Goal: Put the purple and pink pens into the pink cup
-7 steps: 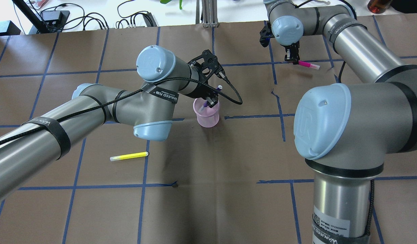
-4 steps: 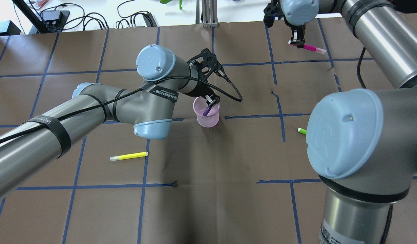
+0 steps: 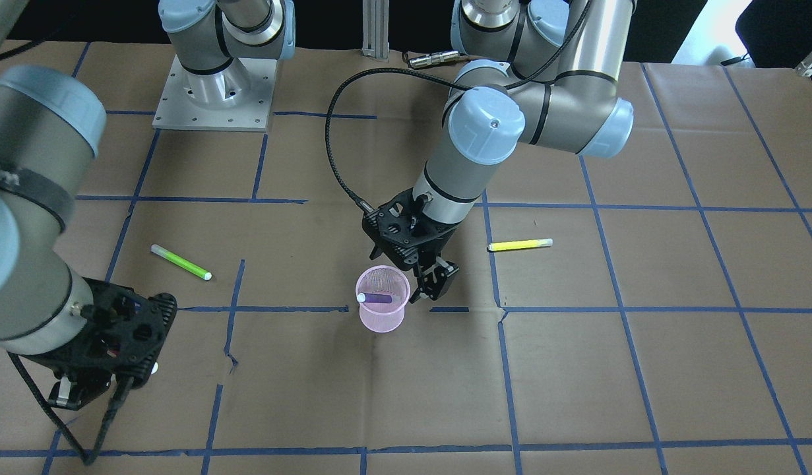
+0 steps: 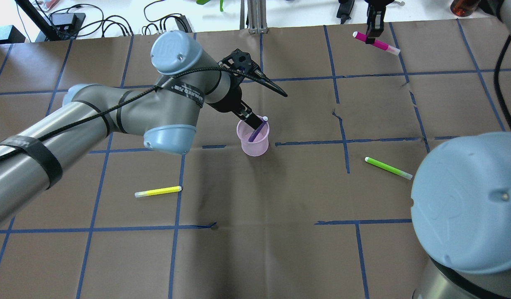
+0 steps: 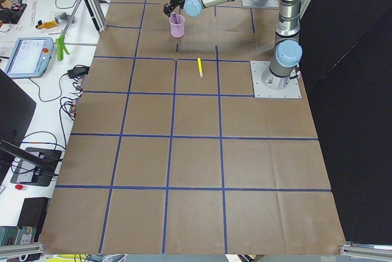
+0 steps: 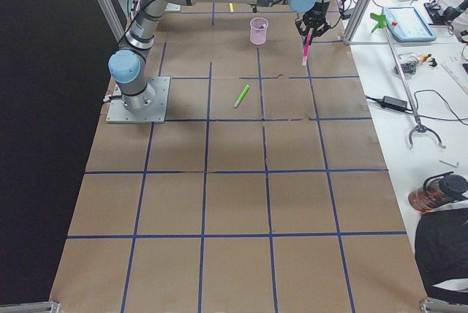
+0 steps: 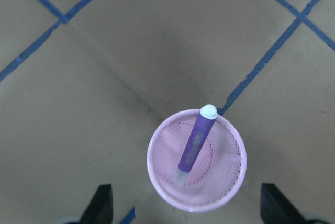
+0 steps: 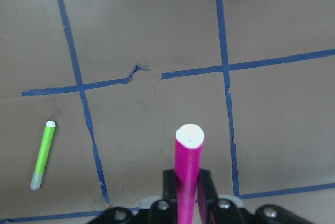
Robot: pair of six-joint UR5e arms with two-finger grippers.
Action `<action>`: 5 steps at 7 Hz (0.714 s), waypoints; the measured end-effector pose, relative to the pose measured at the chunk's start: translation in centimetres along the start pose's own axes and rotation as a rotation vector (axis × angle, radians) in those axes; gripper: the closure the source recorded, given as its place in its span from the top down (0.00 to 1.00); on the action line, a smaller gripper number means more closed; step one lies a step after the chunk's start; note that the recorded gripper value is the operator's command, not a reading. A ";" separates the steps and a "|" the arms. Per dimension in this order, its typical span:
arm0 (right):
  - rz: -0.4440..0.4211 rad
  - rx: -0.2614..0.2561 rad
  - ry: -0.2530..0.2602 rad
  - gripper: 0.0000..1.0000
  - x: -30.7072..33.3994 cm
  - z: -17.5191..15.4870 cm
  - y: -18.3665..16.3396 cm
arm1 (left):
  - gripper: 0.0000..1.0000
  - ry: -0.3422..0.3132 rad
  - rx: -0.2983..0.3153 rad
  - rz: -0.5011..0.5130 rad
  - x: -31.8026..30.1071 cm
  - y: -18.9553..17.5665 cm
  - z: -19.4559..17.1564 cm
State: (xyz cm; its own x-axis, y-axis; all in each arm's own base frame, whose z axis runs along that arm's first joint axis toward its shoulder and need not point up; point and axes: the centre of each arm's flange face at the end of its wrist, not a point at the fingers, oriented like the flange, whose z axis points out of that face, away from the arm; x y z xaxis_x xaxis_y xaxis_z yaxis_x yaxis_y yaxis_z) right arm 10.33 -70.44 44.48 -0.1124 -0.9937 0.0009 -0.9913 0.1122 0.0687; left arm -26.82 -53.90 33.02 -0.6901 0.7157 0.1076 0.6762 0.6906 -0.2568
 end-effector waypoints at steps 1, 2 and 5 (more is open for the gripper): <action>-0.027 0.020 -0.007 0.04 -1.7 -2.2 0.2 | 0.98 0.012 -0.086 -0.060 -1.4 0.6 -2.9; -0.044 0.032 -0.026 0.04 -3.9 -4.2 -0.2 | 0.98 0.034 -0.159 -0.108 -2.4 1.1 -5.4; -0.051 0.026 -0.066 0.04 -14.0 -7.0 -4.1 | 0.98 0.018 -0.289 -0.151 -2.8 2.4 -11.2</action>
State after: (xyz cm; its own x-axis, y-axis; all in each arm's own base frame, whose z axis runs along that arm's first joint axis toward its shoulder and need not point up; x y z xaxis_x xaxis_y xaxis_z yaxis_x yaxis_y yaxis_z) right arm 16.46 -57.08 51.21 -0.0649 -0.9956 -0.0683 -0.9972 0.0622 0.0413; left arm -20.39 -53.10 42.89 -0.7850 0.6031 0.1417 0.6139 0.7880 0.0468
